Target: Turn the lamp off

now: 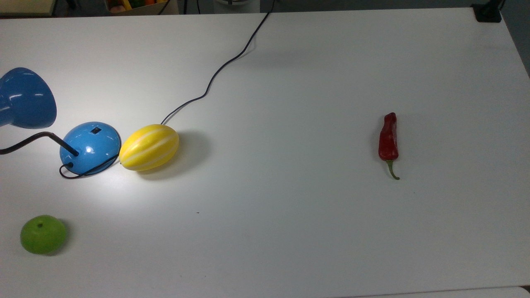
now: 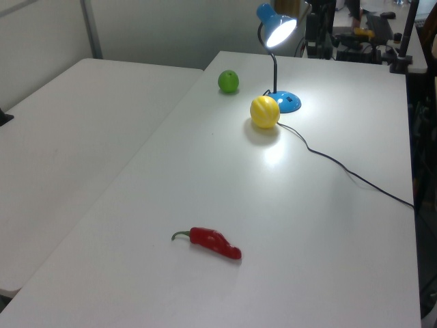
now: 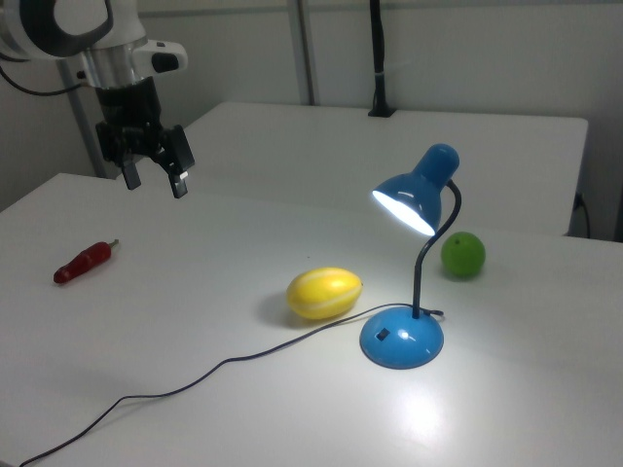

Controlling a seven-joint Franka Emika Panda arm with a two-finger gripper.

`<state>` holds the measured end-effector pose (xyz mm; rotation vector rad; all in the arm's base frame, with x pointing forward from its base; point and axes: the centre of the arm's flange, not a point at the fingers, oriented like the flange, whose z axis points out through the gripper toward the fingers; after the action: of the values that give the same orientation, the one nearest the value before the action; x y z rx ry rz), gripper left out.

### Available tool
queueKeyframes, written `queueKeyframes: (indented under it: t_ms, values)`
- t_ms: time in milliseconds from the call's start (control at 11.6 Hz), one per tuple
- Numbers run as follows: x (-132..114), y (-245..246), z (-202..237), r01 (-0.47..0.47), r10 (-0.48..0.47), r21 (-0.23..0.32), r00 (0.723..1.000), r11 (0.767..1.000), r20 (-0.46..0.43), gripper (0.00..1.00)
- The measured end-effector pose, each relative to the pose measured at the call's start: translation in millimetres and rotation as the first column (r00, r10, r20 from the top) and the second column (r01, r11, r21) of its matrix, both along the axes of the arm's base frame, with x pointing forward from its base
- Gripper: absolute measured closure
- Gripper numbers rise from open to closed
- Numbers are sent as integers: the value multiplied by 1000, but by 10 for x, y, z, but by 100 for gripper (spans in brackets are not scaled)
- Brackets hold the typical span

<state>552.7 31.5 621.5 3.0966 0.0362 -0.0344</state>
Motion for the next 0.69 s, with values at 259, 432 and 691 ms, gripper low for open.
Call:
queueKeyframes:
  t_ms: [259,432,691]
  values:
    - [0,3,-4,-1,1,0,1000,1000,-1,0]
    - [0,3,-9,-1,1,0,1000,1000,-2,0]
    - [-1,2,-33,-42,42,1,999,999,-9,33]
